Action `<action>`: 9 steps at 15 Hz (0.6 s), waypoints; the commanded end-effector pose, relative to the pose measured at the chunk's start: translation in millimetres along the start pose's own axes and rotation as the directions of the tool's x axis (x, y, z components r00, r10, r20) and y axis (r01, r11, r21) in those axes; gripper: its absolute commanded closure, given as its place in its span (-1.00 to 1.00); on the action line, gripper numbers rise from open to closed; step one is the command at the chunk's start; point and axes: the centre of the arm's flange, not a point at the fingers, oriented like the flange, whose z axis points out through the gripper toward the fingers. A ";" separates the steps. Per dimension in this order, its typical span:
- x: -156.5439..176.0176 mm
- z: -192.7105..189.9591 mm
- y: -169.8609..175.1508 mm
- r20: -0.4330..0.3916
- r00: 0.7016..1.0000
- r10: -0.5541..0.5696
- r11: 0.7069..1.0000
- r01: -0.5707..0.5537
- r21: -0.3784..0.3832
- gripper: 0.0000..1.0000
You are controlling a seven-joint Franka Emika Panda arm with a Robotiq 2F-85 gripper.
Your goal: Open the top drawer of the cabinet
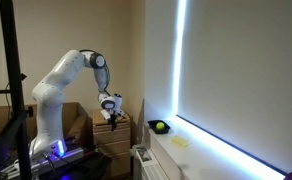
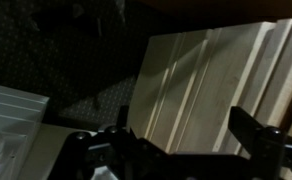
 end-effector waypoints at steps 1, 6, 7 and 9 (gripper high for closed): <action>33.4 10.8 -19.9 -0.074 0.995 0.062 0.985 -0.048 0.168 -1.00; 52.3 -2.4 -36.0 -0.097 0.989 0.115 0.973 -0.092 0.214 -1.00; 56.4 2.3 -35.1 -0.096 0.988 0.122 0.971 -0.099 0.220 -1.00; 58.9 10.9 -32.9 -0.091 0.987 0.132 0.968 -0.109 0.224 -1.00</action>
